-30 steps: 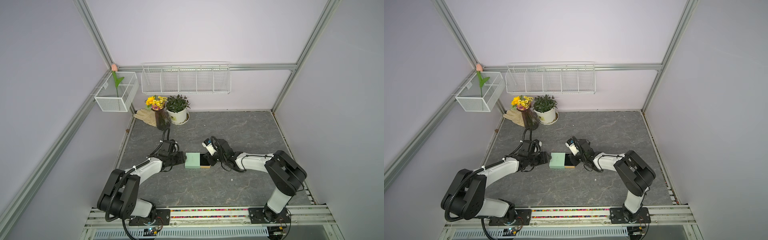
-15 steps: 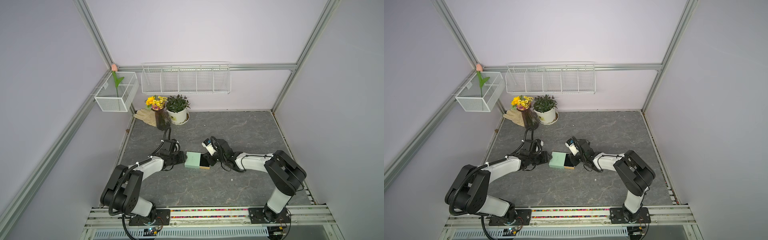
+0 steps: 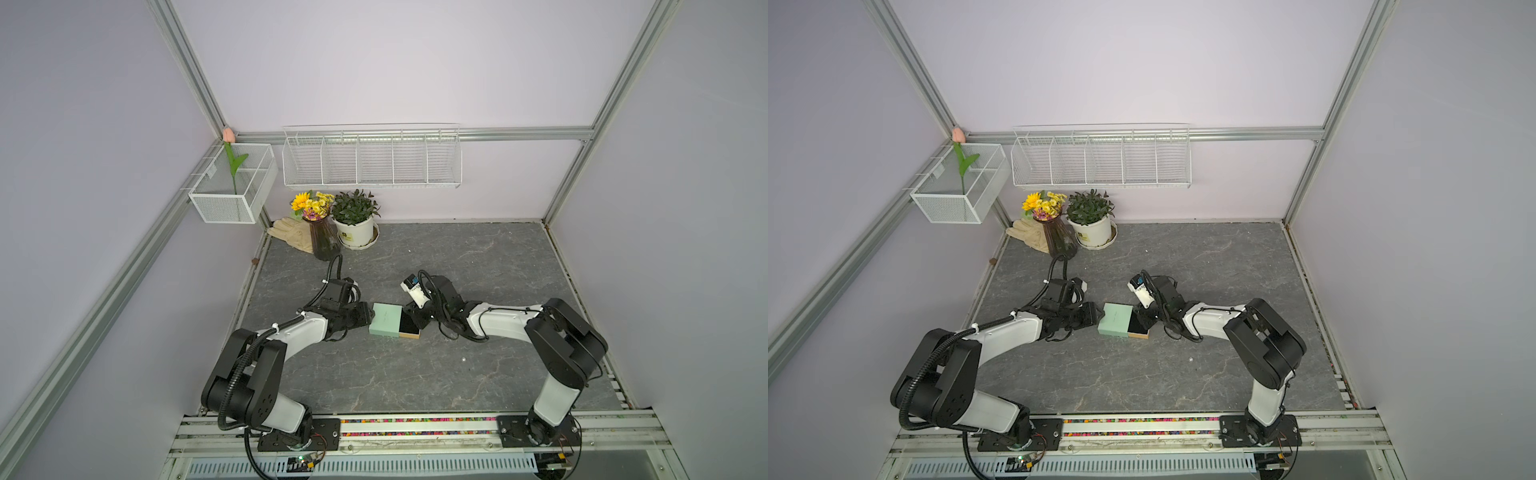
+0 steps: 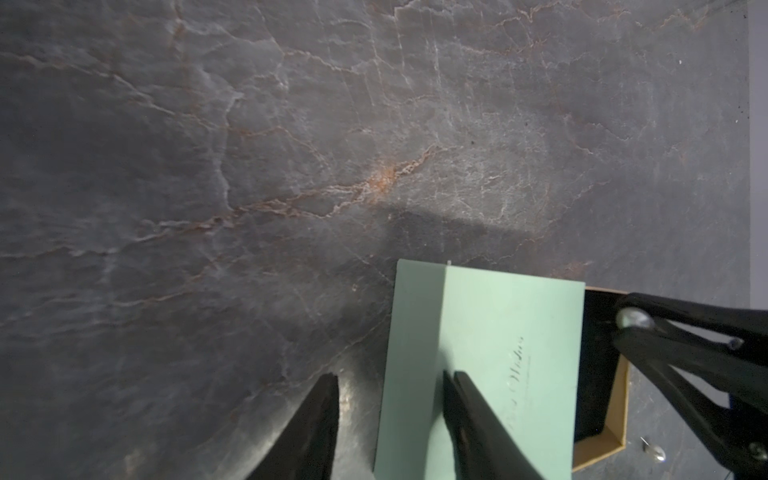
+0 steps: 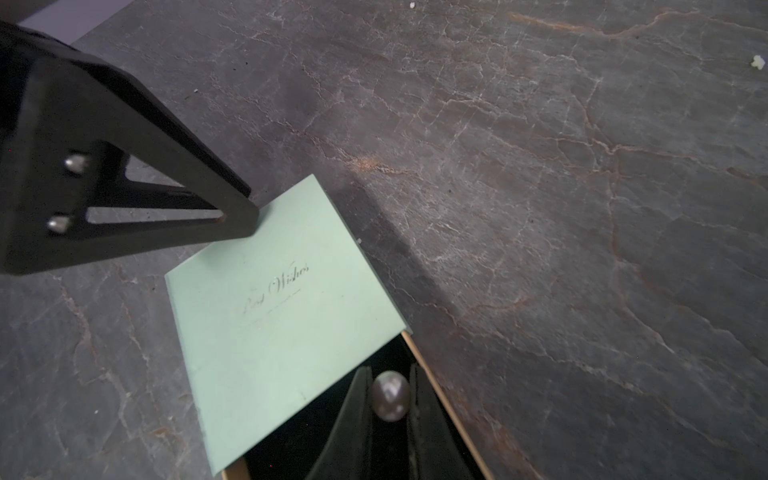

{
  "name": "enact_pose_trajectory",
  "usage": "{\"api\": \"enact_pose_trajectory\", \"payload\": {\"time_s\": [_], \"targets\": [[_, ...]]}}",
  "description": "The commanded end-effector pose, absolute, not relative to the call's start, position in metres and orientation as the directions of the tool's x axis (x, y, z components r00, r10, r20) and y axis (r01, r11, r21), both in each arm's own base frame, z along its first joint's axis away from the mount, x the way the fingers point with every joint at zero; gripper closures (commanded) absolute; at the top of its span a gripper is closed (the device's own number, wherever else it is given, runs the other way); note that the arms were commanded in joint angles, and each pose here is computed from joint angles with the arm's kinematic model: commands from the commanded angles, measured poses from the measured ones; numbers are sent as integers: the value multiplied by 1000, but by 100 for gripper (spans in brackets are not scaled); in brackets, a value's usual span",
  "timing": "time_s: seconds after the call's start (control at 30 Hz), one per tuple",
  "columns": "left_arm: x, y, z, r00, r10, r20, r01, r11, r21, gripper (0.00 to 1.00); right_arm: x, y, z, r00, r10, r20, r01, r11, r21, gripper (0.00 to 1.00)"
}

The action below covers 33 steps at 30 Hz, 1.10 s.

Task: Place the earrings into the drawer-style jewelry box
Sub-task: Insert the earring into the inner lining.

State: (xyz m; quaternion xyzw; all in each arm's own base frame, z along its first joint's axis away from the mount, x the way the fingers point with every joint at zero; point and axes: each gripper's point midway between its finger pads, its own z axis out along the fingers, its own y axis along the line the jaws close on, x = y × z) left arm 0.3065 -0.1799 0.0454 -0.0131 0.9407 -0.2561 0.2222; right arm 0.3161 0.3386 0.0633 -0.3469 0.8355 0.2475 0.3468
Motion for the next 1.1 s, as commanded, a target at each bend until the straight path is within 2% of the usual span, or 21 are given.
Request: {"api": "enact_pose_trajectory", "payload": {"time_s": [0.0,1.07], "targets": [[305,-178,40,-907,-128,-400,82,881,-467,54,319,343,61,-500,-428,-753,-761,632,146,93],[306,-177,43,-908,-128,-400,78,885,-460,54,315,336,50,-508,-456,-731,-756,643,125,93]]}}
